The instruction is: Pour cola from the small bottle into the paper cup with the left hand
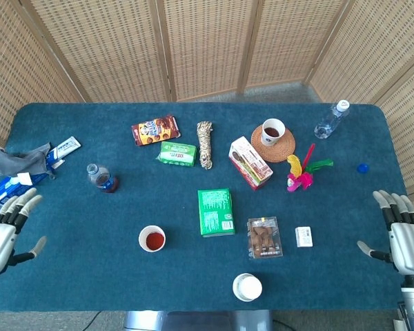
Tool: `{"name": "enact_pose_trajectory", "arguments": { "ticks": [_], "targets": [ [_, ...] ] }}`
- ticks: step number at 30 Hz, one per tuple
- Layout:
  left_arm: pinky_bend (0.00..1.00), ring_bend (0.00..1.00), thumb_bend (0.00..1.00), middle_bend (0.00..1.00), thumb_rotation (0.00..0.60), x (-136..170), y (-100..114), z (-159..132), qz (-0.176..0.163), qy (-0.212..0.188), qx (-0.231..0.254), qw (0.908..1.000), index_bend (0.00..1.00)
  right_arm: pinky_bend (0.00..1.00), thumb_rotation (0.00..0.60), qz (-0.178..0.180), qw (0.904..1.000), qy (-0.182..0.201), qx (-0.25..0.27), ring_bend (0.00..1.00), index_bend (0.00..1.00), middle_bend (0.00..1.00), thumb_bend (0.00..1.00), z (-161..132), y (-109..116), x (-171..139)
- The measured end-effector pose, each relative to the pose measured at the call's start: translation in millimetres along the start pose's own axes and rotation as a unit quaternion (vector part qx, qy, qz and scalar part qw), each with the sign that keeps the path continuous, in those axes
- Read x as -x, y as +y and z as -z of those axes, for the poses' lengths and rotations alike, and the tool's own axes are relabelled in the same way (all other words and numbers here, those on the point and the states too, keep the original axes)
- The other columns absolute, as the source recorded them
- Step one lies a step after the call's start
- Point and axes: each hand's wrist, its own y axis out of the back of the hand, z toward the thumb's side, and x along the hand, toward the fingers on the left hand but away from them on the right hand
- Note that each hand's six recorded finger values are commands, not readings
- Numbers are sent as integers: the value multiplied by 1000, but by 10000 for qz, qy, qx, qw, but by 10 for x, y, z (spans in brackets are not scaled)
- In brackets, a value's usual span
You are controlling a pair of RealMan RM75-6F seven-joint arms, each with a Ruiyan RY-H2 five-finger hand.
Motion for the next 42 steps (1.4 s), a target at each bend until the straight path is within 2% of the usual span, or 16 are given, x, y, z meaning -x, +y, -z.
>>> {"name": "enact_pose_trajectory", "arguments": {
  "ticks": [6,11,15,19,25,31,42],
  "targets": [
    [0,0,375,0,600,-169,-48,335,-63,173,692,9974,0,63,600,-24,10000,67,53,0,0,0,0,-28,2,-21],
    [0,0,373,0,600,-355,-129,563,-228,399,1286,9906,0,63,600,-32,9999,86,78,0,0,0,0,-36,6,-28],
    [0,0,372,0,600,-511,-216,683,-330,565,1541,9859,0,62,600,-48,9999,103,77,0,0,0,0,-44,-1,-31],
    [0,0,372,0,600,-657,-373,754,-242,749,1728,9818,0,63,600,-51,9999,98,81,0,0,0,0,-43,-2,-31],
    [0,0,372,0,600,-855,-553,763,-89,902,1960,9764,0,62,600,-61,9999,81,93,0,0,0,0,-32,-4,-26],
    [0,0,373,0,599,-1010,-629,724,-2,925,2050,9744,0,63,600,-63,9999,74,101,0,0,0,0,-27,-2,-26],
    [0,0,372,0,600,-1374,-758,562,184,811,2059,9750,0,62,600,-76,9999,19,114,0,0,0,0,3,-3,-17]
  ]
}}
